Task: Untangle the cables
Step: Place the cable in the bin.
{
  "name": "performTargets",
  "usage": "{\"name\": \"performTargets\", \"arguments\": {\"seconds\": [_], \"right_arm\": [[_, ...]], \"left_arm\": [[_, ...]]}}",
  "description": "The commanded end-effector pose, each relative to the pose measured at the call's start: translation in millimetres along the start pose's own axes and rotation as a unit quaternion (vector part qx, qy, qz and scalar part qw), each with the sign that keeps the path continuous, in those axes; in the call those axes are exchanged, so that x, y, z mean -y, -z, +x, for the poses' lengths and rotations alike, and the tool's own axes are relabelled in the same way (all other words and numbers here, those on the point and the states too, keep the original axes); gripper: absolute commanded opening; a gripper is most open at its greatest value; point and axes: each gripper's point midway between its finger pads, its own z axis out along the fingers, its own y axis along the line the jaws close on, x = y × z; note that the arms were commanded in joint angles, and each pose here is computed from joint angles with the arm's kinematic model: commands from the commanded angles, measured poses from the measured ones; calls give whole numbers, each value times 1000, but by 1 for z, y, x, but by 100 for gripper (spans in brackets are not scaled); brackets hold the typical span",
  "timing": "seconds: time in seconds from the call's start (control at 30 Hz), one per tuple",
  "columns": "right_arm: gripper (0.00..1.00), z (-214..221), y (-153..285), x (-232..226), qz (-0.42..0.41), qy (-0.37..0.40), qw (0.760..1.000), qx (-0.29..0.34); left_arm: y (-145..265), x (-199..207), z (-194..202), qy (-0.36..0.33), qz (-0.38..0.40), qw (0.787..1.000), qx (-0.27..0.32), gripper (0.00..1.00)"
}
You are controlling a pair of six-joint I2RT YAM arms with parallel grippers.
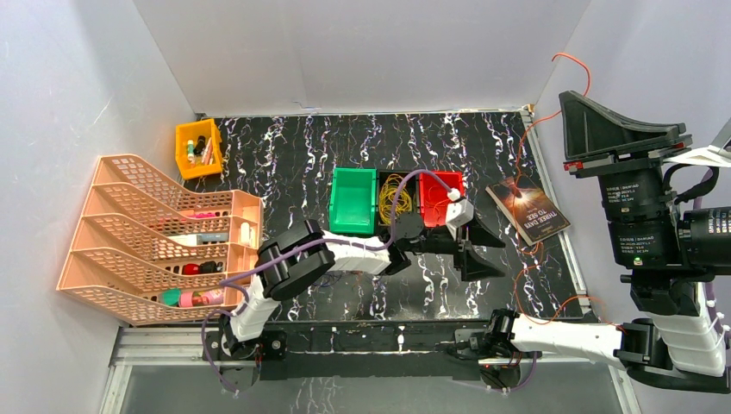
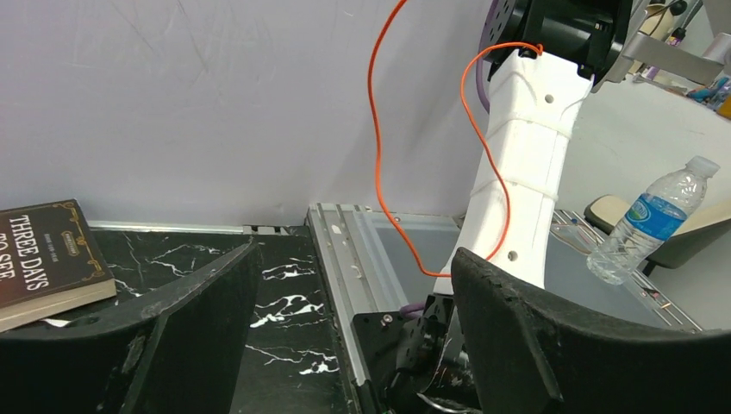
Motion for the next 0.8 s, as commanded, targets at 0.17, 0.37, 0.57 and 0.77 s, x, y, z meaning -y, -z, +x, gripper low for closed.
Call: {"name": "performTargets", "arguments": {"seconds": [0.17, 0.37, 0.57, 0.77], "right_arm": [[0, -3, 0, 3, 9, -7, 1000, 5], [0, -5, 0, 4, 10, -8, 1000, 6], [0, -9, 3, 7, 12, -9, 1000, 6], [0, -10, 6, 10, 14, -12, 1000, 4]], "left_arm": [[-30, 15, -23, -37, -10, 999, 7, 80], [-40, 18, -13, -31, -4, 999, -12, 80], [-49, 21, 5, -14, 3, 999, -36, 73], [-54, 17, 24, -5, 1, 999, -54, 72]]}}
